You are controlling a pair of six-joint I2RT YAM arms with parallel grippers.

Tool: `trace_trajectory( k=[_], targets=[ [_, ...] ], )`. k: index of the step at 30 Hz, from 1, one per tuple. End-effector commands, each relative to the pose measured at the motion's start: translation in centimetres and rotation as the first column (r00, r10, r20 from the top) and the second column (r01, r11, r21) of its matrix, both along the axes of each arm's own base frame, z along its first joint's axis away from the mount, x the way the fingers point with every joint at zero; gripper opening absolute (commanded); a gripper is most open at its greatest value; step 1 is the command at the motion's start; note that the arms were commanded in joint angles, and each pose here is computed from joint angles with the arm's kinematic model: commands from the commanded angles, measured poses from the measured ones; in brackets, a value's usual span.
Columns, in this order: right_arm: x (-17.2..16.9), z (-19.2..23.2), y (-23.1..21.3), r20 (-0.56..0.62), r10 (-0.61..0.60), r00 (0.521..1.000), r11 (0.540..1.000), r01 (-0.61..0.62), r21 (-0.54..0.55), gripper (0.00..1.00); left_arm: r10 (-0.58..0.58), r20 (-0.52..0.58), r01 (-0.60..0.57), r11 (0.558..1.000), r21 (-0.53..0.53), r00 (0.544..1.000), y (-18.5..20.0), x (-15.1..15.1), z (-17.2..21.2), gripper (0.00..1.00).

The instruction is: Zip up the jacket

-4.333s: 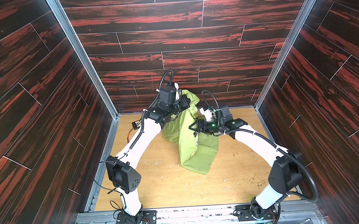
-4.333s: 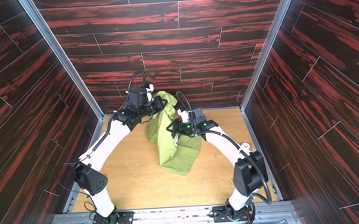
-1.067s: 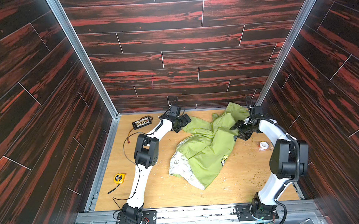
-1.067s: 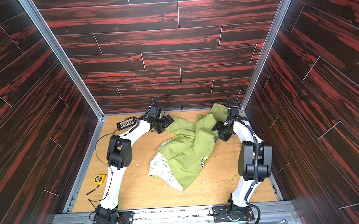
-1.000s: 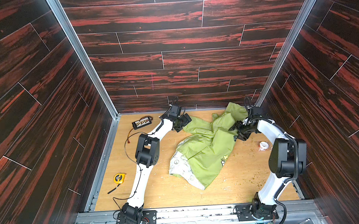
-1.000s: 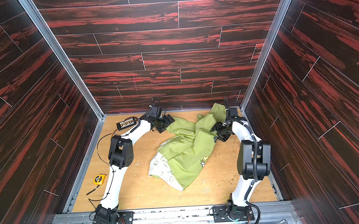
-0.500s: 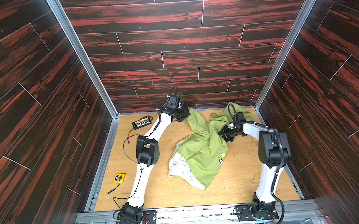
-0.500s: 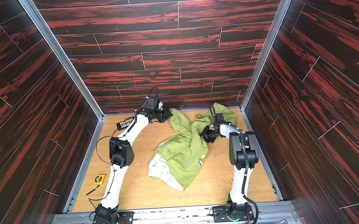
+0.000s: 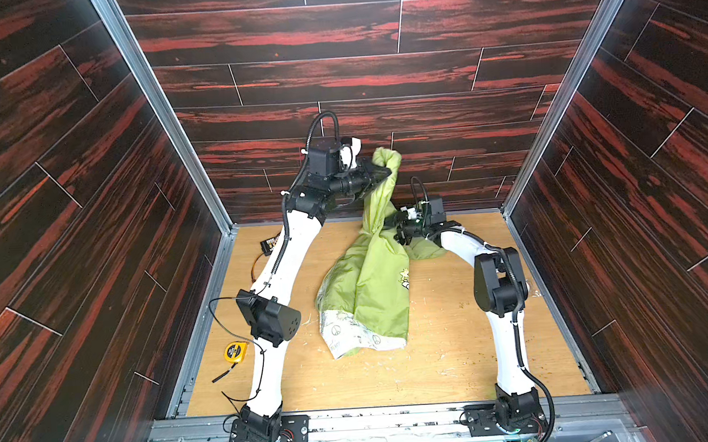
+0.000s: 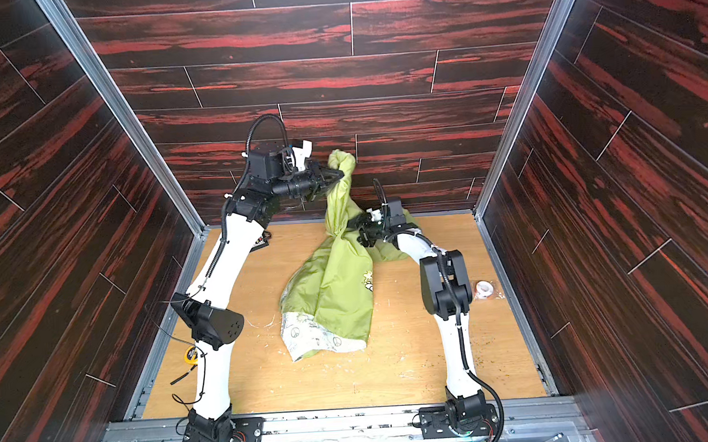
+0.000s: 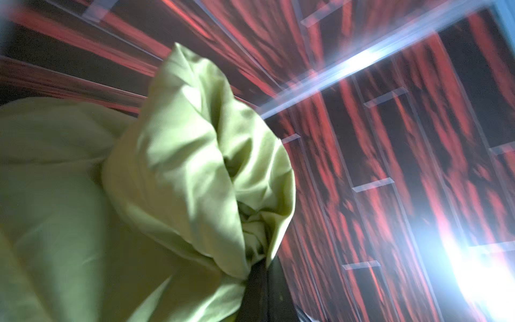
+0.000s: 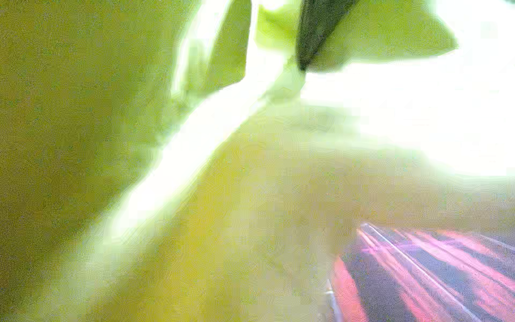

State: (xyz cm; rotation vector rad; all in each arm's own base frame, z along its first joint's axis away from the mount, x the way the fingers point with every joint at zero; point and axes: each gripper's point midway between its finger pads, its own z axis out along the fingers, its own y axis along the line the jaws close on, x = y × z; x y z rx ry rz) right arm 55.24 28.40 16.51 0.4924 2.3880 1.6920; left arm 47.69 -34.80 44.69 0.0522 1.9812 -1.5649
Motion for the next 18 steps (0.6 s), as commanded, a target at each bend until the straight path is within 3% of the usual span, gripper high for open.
trace_trajectory(
  k=[1,4,7,13,18],
  targets=[
    [-0.6,-1.8,-7.5,-0.125,-0.128,0.984,0.975,0.102,-0.195,0.69,-0.116,0.029,0.117,0.993,-0.034,0.993,-2.5,-3.5,1.9,0.00],
    [-3.6,-3.8,-13.9,-0.198,-0.206,0.958,0.914,0.117,-0.388,0.71,-0.161,0.032,0.162,0.986,-0.049,0.986,-4.2,-4.5,1.9,0.00],
    [-7.1,-4.2,-19.6,-0.199,-0.275,0.941,0.870,0.156,-0.467,0.71,-0.195,0.027,0.197,0.979,-0.055,0.980,-5.7,-5.3,1.6,0.00],
    [-12.4,-1.5,-27.1,-0.133,-0.389,0.912,0.826,0.281,-0.489,0.71,-0.287,-0.004,0.286,0.956,-0.066,0.958,-10.0,-7.7,-0.1,0.00],
    [-14.0,1.9,-28.4,-0.061,-0.398,0.916,0.811,0.319,-0.491,0.71,-0.409,-0.085,0.408,0.913,-0.028,0.909,-15.3,-11.6,-4.6,0.00]
  ],
)
